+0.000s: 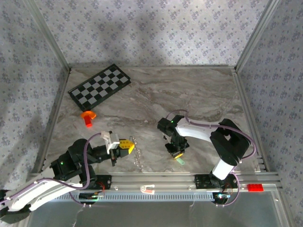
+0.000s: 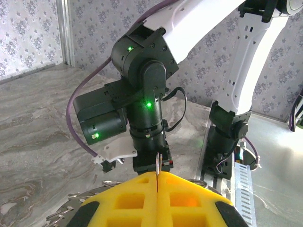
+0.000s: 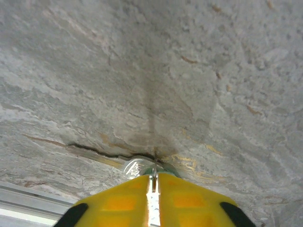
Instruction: Put the keys on the keyring
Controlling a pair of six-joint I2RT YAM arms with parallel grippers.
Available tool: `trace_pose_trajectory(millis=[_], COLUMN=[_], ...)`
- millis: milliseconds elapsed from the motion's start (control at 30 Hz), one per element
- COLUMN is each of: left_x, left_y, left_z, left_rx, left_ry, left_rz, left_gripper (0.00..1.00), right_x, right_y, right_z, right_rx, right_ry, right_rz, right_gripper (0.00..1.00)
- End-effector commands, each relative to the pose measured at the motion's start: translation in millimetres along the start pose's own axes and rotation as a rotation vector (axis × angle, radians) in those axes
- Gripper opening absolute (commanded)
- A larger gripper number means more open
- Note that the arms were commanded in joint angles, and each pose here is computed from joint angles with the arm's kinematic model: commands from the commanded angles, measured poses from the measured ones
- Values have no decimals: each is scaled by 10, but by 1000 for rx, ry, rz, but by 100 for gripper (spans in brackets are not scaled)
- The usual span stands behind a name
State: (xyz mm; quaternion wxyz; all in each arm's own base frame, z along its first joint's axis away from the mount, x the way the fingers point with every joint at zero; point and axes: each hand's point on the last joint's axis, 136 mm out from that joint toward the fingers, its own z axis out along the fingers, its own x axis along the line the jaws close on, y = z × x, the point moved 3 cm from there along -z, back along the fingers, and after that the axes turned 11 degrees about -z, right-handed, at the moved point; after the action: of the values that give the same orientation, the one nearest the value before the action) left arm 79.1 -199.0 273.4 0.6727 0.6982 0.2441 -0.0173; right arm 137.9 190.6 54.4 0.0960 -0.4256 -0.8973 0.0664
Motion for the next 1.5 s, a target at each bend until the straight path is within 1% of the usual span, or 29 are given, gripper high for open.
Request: trace_pose_trajectory(millis=[0,200,400,600,900,1467], left_x=[-98,-91,-91,-96,-97,-120], left_y=[170,148,143,128,136,170], left_z=[-25,2,24,54,58,49], left_rx=[-60,-44,-37,-21,-18,-26], left_ry=[-40,-38,-39,-45,-43,-53], left_rz=[5,2,2,0,-1,4], left_gripper=[0,0,0,0,0,0], right_x=[-30,-32,0,-9,1,-50], right_y=[66,26,-72,-132,-120,-144], right_z=[-98,-226,-253,-140,-69,30], right_rx=[-49,-136,-299,-417,-434,-363], right_ry=[-25,-54,-19,31,42,-16], right_rz=[-10,28,139,233,218,213], right_gripper=[20,29,39,40,36,21])
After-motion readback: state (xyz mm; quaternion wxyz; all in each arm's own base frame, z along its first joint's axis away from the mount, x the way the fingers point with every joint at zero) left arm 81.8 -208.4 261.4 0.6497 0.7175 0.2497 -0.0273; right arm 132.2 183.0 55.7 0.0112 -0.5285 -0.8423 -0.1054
